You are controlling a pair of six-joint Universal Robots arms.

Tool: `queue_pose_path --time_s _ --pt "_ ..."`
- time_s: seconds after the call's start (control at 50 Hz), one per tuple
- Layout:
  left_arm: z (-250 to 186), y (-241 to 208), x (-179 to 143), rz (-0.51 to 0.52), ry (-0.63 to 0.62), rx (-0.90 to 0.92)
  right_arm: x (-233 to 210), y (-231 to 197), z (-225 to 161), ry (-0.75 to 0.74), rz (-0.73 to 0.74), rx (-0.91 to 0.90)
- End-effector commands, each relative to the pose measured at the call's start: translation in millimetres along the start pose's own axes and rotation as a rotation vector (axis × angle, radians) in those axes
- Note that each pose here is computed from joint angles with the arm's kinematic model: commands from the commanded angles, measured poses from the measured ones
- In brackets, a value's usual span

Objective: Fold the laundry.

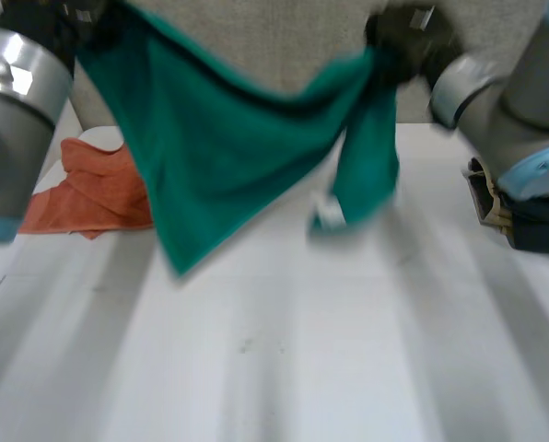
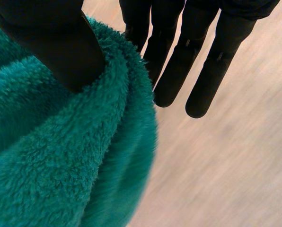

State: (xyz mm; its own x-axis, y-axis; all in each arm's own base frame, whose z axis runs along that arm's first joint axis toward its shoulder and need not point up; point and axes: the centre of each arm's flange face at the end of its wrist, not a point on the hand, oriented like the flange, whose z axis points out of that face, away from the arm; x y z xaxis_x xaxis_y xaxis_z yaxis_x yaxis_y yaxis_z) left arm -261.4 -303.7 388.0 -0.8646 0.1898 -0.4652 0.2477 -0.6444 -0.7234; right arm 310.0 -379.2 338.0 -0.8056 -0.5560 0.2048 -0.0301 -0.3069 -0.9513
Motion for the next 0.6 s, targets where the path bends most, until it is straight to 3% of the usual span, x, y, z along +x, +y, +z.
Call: queue_pose_path --time_s 0.02,0.1,0.22,0.34,0.42,0.6 --pt "29.4 -27.3 -23.4 0.042 -0.163 0.169 2.6 -63.5 -22.2 0.038 -0.061 0.218" --pt "22.7 -15.4 -14.3 0.027 -0.145 0.138 -8.3 -32.3 -40.0 0.015 -0.046 0.089" --pt "-19.3 33.9 25.1 -0.013 -0.028 -0.052 -30.4 19.3 -76.0 -0.035 -0.065 -0.123" --pt "-65.0 66.2 62.4 -0.048 0.086 -0.204 -54.0 94.8 -115.8 -0.112 -0.168 -0.380" --pt "-83.0 78.2 70.8 -0.055 0.117 -0.265 -63.1 126.3 -133.1 -0.167 -0.218 -0.512" --pt "-95.3 78.0 73.0 -0.059 0.133 -0.292 -61.4 119.2 -146.7 -0.207 -0.194 -0.662"
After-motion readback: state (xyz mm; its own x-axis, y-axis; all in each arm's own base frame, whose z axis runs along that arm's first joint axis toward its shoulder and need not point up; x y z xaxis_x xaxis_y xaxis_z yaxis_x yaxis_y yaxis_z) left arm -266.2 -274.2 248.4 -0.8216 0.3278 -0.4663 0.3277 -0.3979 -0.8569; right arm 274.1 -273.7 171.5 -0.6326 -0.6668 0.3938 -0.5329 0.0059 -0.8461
